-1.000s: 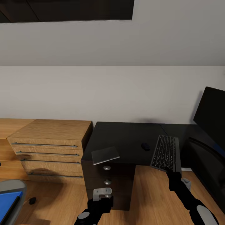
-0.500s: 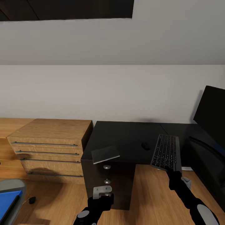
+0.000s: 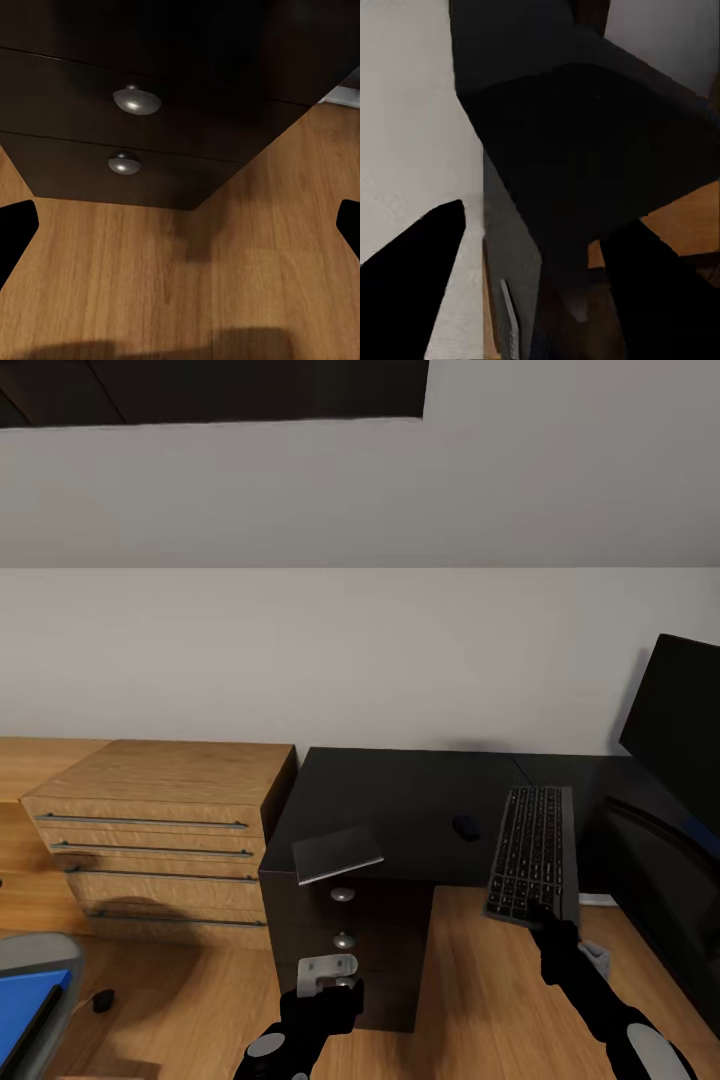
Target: In the bedroom, organize the workspace by keeping the computer under the desk, ensuring the monitor is on the desk, placing the keyboard on the desk next to the monitor, placing the mouse on the desk next to the keyboard, moving the folder from the swivel chair onto the desk next to the mouse, stacking the notebook on top of the folder with the pen on top of the notebook, and positioning the swivel chair next to the desk.
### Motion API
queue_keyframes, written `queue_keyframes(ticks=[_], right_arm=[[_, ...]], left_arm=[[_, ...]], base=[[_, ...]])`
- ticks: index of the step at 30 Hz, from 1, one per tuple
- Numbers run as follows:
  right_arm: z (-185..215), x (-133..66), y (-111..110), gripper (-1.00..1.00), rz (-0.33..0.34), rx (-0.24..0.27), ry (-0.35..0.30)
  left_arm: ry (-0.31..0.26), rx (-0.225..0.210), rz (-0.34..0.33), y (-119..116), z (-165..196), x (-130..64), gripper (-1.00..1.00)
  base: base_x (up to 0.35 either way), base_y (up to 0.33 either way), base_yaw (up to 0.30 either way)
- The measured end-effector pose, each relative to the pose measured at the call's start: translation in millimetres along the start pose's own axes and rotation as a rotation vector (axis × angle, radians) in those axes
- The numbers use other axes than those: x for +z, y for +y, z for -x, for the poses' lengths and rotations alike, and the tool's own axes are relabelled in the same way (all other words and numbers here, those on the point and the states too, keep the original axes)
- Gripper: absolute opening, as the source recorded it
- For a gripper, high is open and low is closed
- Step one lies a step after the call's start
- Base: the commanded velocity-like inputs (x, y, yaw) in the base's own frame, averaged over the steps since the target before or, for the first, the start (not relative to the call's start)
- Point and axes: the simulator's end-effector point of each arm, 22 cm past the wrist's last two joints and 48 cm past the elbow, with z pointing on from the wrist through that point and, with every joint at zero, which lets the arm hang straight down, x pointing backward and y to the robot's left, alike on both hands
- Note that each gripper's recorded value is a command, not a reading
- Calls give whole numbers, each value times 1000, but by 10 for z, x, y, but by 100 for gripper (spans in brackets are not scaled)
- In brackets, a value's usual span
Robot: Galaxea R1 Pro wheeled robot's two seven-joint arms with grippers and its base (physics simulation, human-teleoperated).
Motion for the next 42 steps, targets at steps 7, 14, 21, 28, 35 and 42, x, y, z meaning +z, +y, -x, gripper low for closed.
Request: queue_keyframes(ticks=[7, 14, 21, 28, 35, 42], right_arm=[[0, -1, -4, 100, -1, 0, 0], [-4, 0, -1, 100, 0, 1, 0], [-5, 4, 0, 100, 1, 1, 0], [-5, 5, -1, 100, 1, 2, 0], [-9, 4, -4, 100, 1, 2, 1], [-30, 8, -3, 100, 0, -7, 6]], left_arm=[[0, 0, 0, 3, 0, 0, 100], [0, -1, 1, 9, 1, 1, 100], [-2, 2, 3, 23, 1, 4, 100], [-2, 3, 4, 27, 0, 6, 100], [-1, 3, 4, 27, -1, 6, 100], [-1, 3, 4, 27, -2, 6, 100]], base=[[0, 0, 0], [0, 0, 0], [-92, 0, 0], [-307, 0, 0], [-331, 0, 0], [-327, 0, 0]])
